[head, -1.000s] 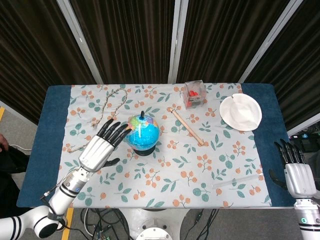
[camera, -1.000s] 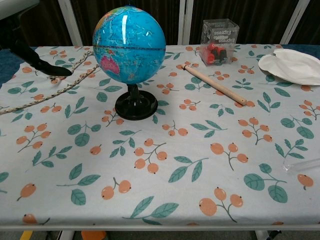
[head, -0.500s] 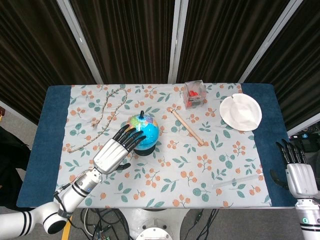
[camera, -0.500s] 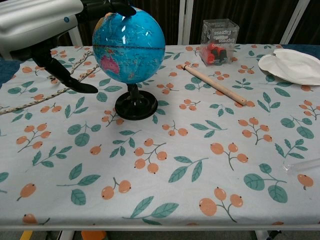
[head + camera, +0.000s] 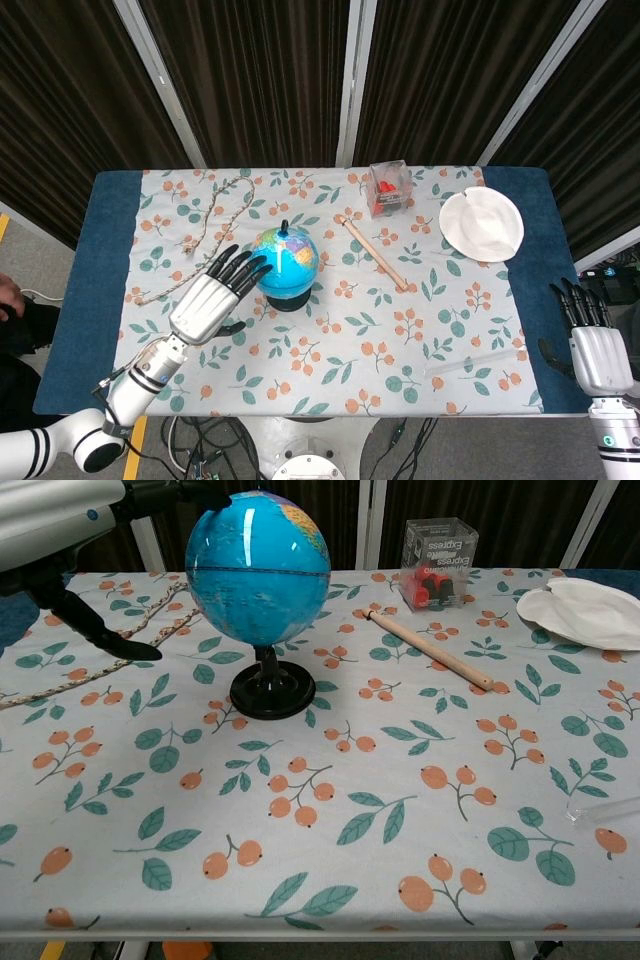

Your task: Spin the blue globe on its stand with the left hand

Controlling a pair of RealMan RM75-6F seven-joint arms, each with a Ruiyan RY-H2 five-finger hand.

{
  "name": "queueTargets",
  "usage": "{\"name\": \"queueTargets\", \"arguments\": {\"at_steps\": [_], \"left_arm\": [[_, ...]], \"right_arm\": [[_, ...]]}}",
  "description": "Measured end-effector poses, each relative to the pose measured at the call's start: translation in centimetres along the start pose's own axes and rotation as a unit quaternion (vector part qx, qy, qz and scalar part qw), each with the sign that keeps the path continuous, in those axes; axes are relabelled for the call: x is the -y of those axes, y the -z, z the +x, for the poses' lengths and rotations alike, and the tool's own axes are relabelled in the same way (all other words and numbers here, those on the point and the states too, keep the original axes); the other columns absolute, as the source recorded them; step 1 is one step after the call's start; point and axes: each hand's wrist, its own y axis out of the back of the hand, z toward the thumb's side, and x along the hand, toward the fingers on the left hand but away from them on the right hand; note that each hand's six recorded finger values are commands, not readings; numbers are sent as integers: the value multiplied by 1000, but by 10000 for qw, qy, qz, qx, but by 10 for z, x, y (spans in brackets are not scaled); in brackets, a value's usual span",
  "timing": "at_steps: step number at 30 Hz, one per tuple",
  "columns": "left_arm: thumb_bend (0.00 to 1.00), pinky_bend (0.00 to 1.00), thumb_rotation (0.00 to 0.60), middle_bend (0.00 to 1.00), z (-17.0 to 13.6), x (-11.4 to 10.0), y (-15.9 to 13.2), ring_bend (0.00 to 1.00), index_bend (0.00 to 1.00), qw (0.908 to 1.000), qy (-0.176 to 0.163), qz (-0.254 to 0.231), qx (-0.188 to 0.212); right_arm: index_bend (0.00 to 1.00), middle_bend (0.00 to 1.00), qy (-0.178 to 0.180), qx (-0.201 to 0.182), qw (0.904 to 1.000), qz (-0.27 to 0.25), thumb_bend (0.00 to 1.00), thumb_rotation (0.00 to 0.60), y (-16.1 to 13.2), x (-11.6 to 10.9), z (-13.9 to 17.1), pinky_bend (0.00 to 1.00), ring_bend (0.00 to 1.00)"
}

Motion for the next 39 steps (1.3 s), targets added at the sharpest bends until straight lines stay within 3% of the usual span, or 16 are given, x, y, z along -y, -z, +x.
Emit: {"name": "queueTargets", "arguments": {"at_steps": [10, 22, 39], "left_arm": [[91, 29, 600, 70, -9, -10, 24, 103, 89, 9990, -174, 85, -402], [91, 29, 600, 70, -2, -13, -12, 69, 88, 9991, -286, -59, 321], [92, 28, 600, 81, 11, 6, -22, 69, 89, 9989, -2, -135, 453]], "right_arm": [[0, 0, -6, -1, 10000, 7, 260, 600, -1, 0, 0, 0, 0], [0, 0, -15, -68, 10000, -45, 260, 600, -6, 2, -3, 0, 0], [0, 0, -24, -72, 9999, -77, 260, 600, -6, 3, -4, 0, 0]]}}
